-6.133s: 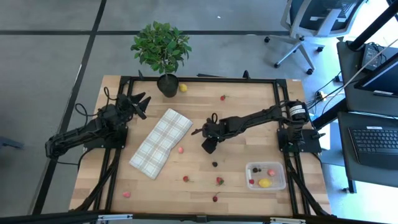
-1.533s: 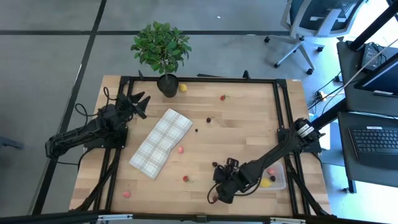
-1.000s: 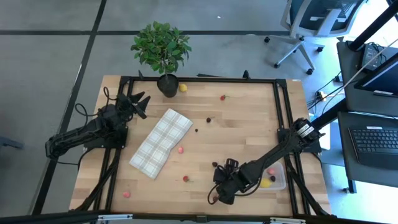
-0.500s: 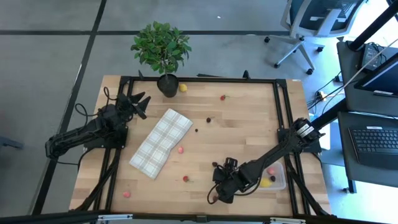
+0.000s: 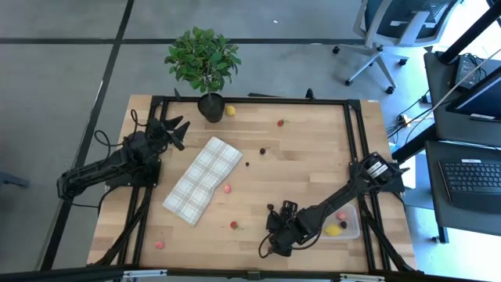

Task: Pick and placing Produce into tupperware
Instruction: Put the bottom right strawberry into the transparent bin

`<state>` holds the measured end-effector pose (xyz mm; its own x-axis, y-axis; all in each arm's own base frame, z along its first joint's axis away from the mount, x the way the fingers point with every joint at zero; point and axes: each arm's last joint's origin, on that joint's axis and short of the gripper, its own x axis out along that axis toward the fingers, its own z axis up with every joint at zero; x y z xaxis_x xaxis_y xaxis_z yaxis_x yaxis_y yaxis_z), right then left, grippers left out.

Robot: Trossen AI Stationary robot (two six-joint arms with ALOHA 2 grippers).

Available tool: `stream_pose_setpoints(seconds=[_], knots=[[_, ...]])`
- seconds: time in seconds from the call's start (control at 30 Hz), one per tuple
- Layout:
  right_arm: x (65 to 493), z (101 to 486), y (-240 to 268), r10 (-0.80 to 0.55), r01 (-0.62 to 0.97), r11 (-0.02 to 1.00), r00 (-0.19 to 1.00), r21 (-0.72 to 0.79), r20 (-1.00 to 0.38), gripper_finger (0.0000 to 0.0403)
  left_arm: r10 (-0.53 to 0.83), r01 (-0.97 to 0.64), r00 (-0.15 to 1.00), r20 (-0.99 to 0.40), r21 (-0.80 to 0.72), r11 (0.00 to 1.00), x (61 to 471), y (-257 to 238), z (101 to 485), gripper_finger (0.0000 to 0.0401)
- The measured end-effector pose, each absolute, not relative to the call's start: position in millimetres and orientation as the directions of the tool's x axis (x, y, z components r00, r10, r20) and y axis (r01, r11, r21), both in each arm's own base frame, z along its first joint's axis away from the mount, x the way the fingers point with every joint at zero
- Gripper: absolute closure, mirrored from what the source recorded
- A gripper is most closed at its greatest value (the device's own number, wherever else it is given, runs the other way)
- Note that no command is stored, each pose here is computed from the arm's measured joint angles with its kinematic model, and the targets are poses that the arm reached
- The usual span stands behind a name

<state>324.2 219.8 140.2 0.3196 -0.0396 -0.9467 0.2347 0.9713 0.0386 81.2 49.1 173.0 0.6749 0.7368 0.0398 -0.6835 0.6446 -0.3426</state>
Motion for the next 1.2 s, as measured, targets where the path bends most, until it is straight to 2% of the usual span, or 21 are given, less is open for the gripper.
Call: stream_pose_setpoints(seconds=[0.33, 0.43, 0.77, 0.9, 1.03, 1.2], knots=[[327.5, 122.8, 222.2, -0.048, 0.238, 0.971, 0.293, 0.024, -0.955, 0.0091, 0.734, -0.681, 0.678, 0.04, -0.341, 0.648, 81.3, 49.0, 173.0, 0.0176], [327.1, 121.7, 222.1, -0.048, 0.238, 0.971, 0.284, 0.022, -0.958, 0.0115, 0.734, -0.681, 0.678, 0.04, -0.341, 0.648, 81.3, 49.0, 173.0, 0.0176], [327.8, 122.4, 222.6, -0.044, 0.236, 0.972, 0.271, 0.022, -0.962, 0.024, 0.734, -0.681, 0.678, 0.04, -0.342, 0.648, 81.3, 49.0, 173.0, 0.0176], [327.0, 122.5, 222.2, -0.046, 0.235, 0.972, 0.263, 0.018, -0.964, 0.0278, 0.734, -0.681, 0.678, 0.04, -0.342, 0.648, 81.3, 49.0, 173.0, 0.0176], [324.6, 129.5, 220.4, -0.044, 0.251, 0.968, 0.253, 0.022, -0.966, 0.0281, 0.734, -0.681, 0.678, 0.04, -0.343, 0.647, 81.3, 49.0, 172.9, 0.0176], [309.9, 151.7, 211.9, -0.058, 0.296, 0.955, 0.188, 0.0, -0.981, 0.0281, 0.734, -0.679, 0.678, 0.04, -0.349, 0.646, 81.3, 49.0, 172.9, 0.0176]])
